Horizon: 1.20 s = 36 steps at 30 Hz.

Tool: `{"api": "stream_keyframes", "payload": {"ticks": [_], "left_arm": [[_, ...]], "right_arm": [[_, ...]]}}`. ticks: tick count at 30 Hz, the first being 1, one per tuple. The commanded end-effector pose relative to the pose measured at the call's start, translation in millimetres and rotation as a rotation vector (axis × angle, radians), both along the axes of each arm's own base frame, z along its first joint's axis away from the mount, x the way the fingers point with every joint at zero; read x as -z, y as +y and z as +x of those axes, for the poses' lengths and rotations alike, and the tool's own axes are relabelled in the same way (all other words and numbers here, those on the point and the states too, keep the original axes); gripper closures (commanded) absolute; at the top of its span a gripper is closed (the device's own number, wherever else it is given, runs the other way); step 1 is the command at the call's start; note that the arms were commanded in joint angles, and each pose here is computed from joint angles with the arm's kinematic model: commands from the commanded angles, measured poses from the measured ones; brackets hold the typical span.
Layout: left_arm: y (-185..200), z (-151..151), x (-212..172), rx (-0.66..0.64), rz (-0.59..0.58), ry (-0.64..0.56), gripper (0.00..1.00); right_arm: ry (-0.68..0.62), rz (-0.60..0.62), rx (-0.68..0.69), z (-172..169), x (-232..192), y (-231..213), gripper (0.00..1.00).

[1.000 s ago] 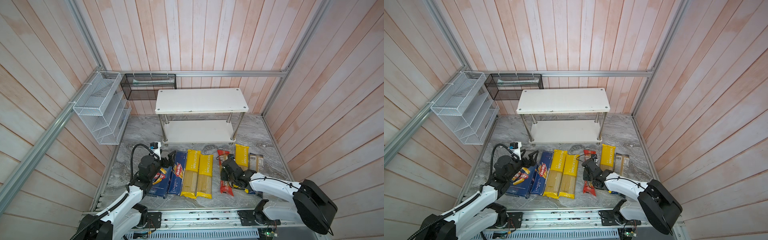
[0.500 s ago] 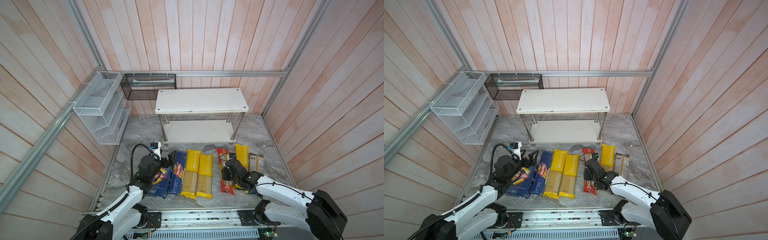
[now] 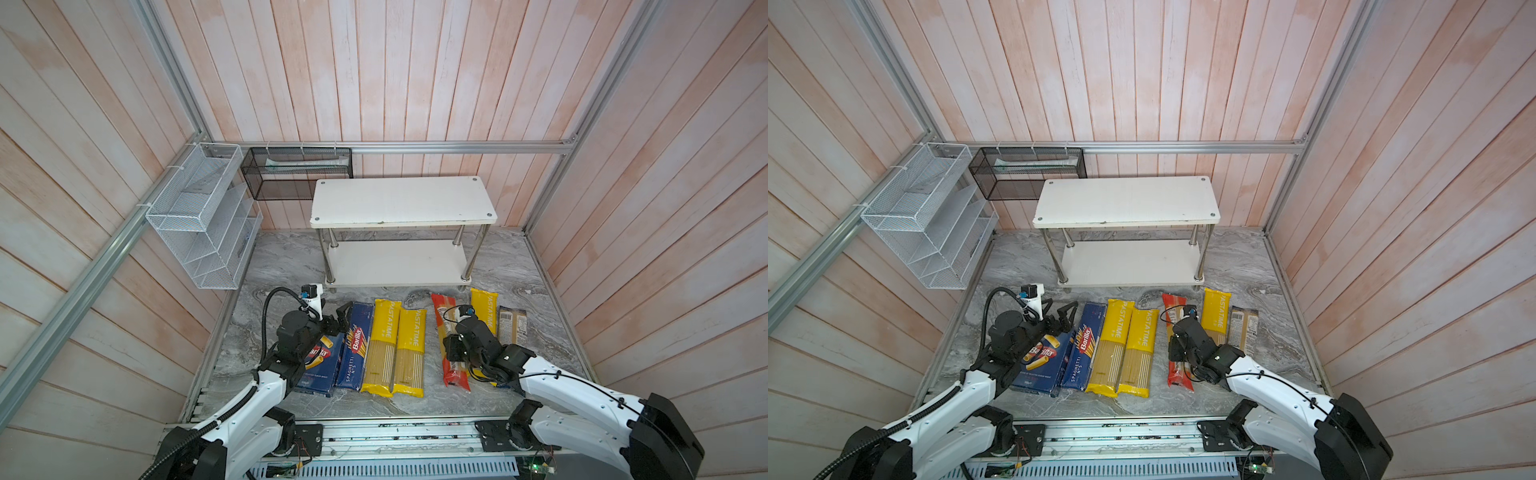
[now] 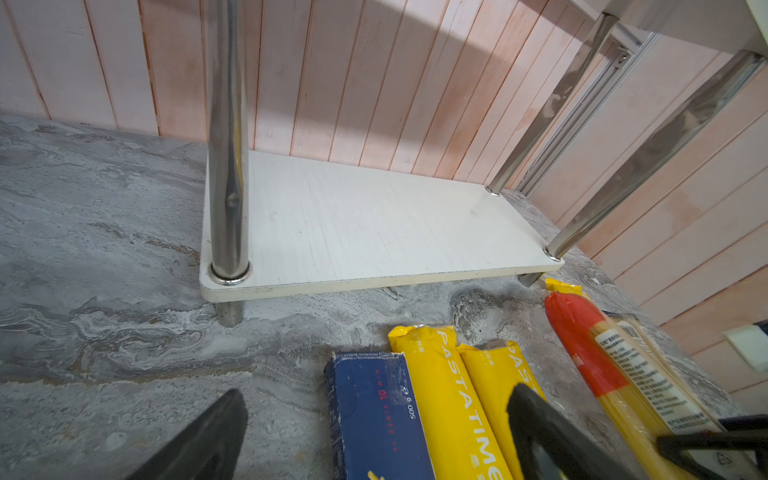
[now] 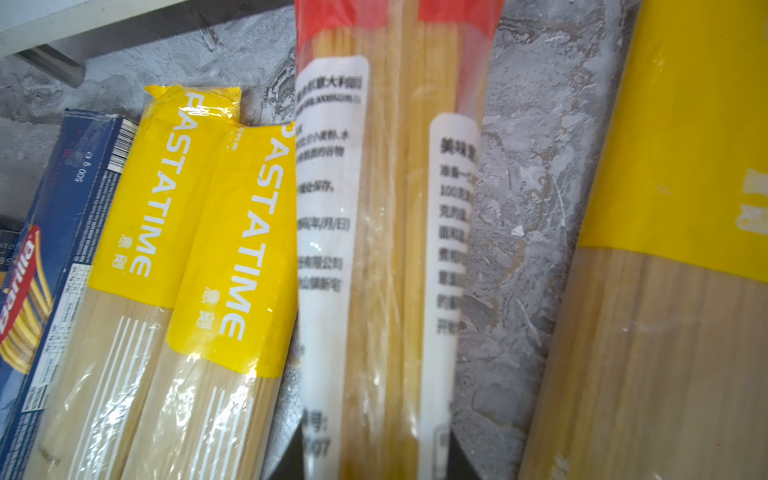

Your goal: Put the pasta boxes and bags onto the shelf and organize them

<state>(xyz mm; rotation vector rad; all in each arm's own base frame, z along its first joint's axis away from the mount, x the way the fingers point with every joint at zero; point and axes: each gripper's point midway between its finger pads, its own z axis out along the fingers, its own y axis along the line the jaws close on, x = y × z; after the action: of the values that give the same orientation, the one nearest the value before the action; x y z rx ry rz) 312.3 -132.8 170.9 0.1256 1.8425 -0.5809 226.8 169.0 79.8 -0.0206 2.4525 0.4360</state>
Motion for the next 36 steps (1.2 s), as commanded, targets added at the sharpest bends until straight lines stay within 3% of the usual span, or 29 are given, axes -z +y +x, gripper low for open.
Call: {"api": "stream_keyframes", "payload": {"ticks": [1, 21, 24, 36], "left_arm": [[-5, 0, -6, 0.027, -0.007, -0.024, 0.00], [-6, 0, -4, 0.030, 0.005, -0.019, 0.00], [-5, 1, -4, 0.029, 0.005, -0.020, 0.00], [-3, 1, -4, 0.020, 0.012, -0.023, 0.00]], "right_arm": [[-0.129, 0.093, -0.007, 17, -46, 13, 0.80], [-0.254, 0.128, -0.096, 22, -126, 24, 0.84], [-0.263, 0.136, -0.113, 21, -140, 26, 0.92], [-0.327, 0.143, -0.181, 18, -198, 31, 0.92]]}}
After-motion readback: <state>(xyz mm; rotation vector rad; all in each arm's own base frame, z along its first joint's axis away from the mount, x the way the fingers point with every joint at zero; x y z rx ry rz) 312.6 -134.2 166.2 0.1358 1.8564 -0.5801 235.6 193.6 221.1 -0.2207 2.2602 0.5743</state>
